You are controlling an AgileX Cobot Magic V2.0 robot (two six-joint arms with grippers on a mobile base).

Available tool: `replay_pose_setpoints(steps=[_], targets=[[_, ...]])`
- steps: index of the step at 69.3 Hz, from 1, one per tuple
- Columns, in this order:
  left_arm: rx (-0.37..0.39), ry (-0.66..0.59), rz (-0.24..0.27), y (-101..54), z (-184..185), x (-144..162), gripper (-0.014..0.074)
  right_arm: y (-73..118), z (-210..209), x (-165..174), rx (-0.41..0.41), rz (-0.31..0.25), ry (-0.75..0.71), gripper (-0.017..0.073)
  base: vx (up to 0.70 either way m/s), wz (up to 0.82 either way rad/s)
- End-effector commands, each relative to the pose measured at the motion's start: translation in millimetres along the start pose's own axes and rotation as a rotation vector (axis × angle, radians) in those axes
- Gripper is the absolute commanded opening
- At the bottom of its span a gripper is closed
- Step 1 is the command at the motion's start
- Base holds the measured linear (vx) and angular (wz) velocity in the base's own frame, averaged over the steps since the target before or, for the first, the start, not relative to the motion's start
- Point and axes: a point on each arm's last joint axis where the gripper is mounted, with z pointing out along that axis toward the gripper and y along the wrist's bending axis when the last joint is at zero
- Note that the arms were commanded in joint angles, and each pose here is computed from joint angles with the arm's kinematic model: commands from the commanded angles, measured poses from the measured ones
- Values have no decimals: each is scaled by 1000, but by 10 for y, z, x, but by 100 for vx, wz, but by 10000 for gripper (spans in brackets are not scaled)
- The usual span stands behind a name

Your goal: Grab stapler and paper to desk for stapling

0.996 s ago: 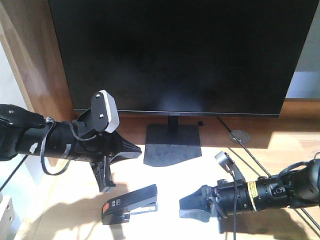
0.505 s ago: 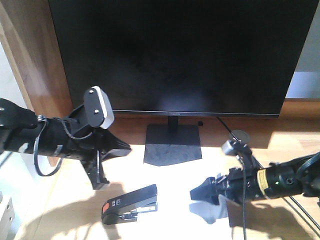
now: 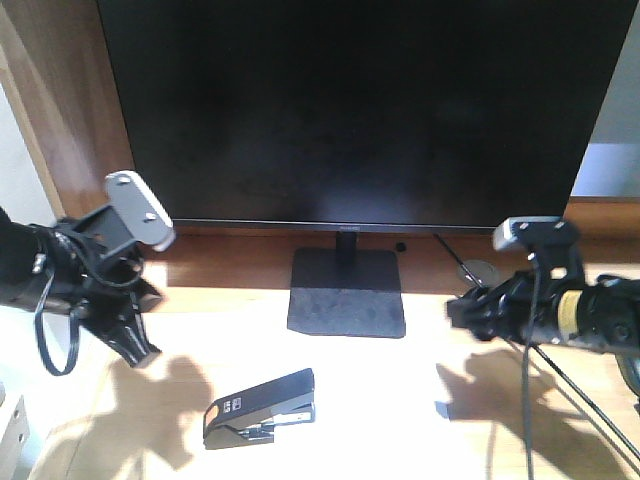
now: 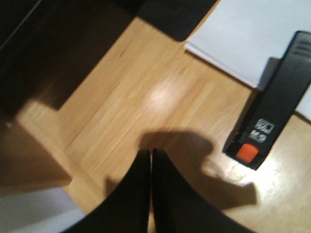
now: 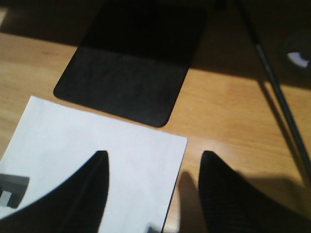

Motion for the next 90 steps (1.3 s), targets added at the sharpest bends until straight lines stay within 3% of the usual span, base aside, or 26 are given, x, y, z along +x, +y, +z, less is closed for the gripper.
replay_pose_setpoints(steps=[1, 3, 4, 11, 17, 27, 33, 50, 64, 90], targets=[[-139, -37, -98, 108, -206, -51, -6, 44, -230, -191, 40, -53, -100, 234, 0, 0], [-168, -31, -111, 132, -224, -42, -6, 52, -263, -208, 44, -59, -113, 177, 0, 0], [-174, -32, -141, 136, -228, -40, -6, 57, -279, -216, 45, -62, -118, 154, 0, 0], [-247, -64, -177, 177, -316, -31, -6, 99, -399, -266, 47, -93, -159, -15, 0, 0], [-282, -131, -187, 157, -389, -8, -6, 114, -520, -241, 78, -105, -189, -8, 0, 0], [-312, -276, -235, 51, -551, 80, -6, 66, -789, -79, 224, -98, -255, -5, 0, 0], [-331, -360, -229, -42, -650, 176, -6, 86, -964, 39, 266, -110, -294, -5, 0, 0], [-386, -575, -197, -301, -913, 458, -6, 265, -1444, 267, 252, -145, -448, -5, 0, 0], [-421, -666, -187, -523, -1099, 757, -6, 358, -1715, 568, 246, -166, -557, -5, 0, 0], [-489, -812, -183, -849, -1353, 1224, -6, 384, -1821, 1048, 246, -185, -645, -5, 0, 0]])
